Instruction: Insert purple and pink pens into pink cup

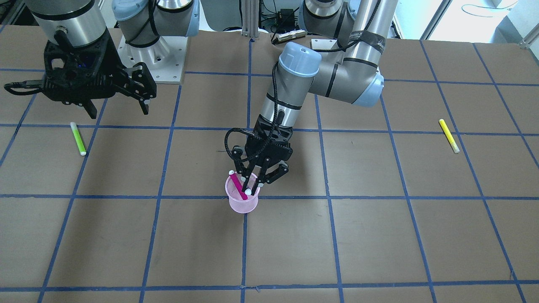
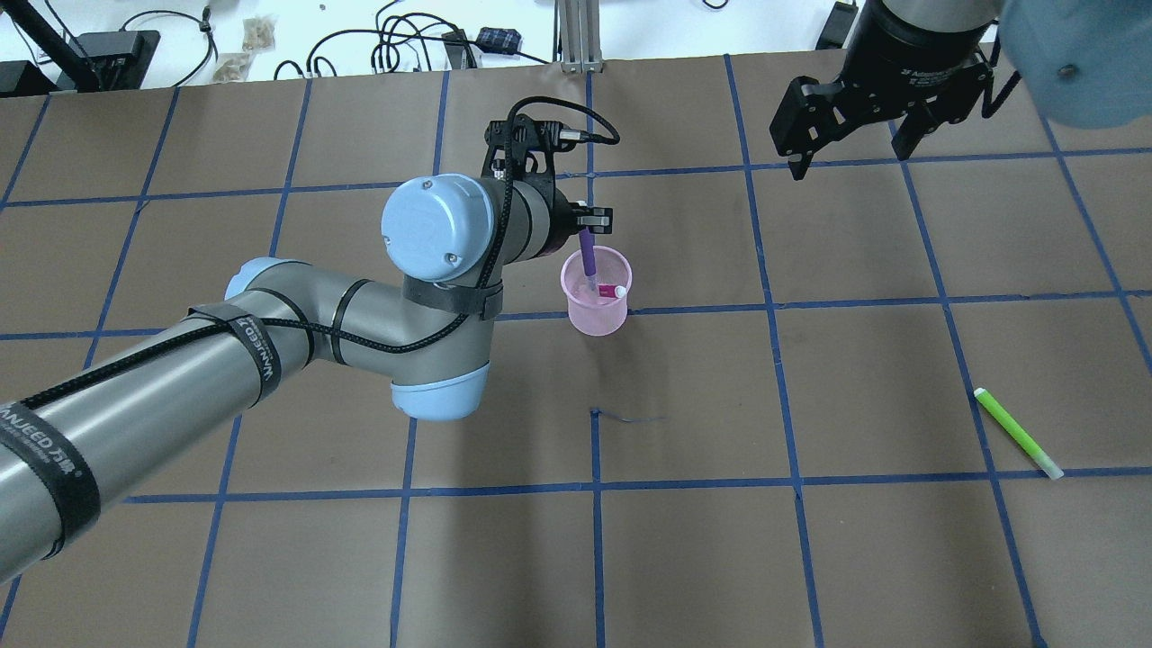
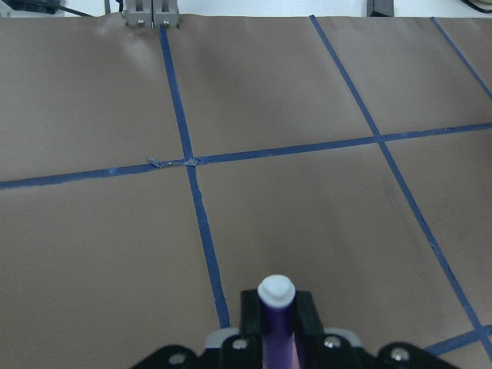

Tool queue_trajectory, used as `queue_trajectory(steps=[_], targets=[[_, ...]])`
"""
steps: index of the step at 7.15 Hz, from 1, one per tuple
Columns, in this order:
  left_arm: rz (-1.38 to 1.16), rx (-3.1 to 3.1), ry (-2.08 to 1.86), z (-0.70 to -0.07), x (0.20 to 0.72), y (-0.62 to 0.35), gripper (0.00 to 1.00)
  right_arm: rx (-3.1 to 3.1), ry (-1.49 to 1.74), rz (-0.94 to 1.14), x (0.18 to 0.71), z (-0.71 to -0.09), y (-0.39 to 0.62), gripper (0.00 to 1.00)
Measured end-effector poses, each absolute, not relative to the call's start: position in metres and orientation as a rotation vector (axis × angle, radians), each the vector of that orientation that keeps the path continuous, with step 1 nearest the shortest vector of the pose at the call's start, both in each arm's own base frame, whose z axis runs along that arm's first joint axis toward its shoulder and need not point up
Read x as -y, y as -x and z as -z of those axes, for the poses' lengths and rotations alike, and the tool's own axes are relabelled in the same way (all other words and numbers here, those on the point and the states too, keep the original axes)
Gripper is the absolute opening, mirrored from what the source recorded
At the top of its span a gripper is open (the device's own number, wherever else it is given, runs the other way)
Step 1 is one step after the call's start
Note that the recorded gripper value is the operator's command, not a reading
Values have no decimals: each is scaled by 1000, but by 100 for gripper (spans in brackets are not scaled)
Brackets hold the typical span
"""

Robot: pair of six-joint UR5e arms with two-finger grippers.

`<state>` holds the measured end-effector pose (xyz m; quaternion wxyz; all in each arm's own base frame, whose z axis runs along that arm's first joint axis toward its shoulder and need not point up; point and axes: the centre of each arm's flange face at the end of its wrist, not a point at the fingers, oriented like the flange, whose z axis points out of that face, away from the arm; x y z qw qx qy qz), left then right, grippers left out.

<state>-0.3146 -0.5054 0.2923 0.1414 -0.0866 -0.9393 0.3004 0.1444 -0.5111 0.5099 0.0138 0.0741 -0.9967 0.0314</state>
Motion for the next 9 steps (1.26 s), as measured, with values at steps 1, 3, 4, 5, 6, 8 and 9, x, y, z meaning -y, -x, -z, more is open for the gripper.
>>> queue_trajectory(steps=[1, 3, 4, 5, 6, 8, 9], targets=[[-839, 2722, 245, -289, 506, 315, 100, 3104, -232, -98, 511, -510, -144, 100], [-808, 2734, 236, -296, 511, 312, 100, 3103, -235, -100, 511, -510, -144, 100], [-789, 2746, 225, -309, 520, 306, 100, 3103, -239, -101, 511, -510, -144, 100], [-746, 2771, 205, -326, 533, 297, 100, 3103, -244, -100, 511, -510, -144, 100], [-664, 2814, 202, -348, 543, 287, 100, 3102, -247, -99, 512, -510, -144, 100], [-421, 2914, 240, -383, 547, 251, 100, 3102, -246, -99, 512, -510, -144, 100], [-293, 2951, 231, -399, 541, 226, 100, 3102, -246, -99, 512, -510, -144, 100]])
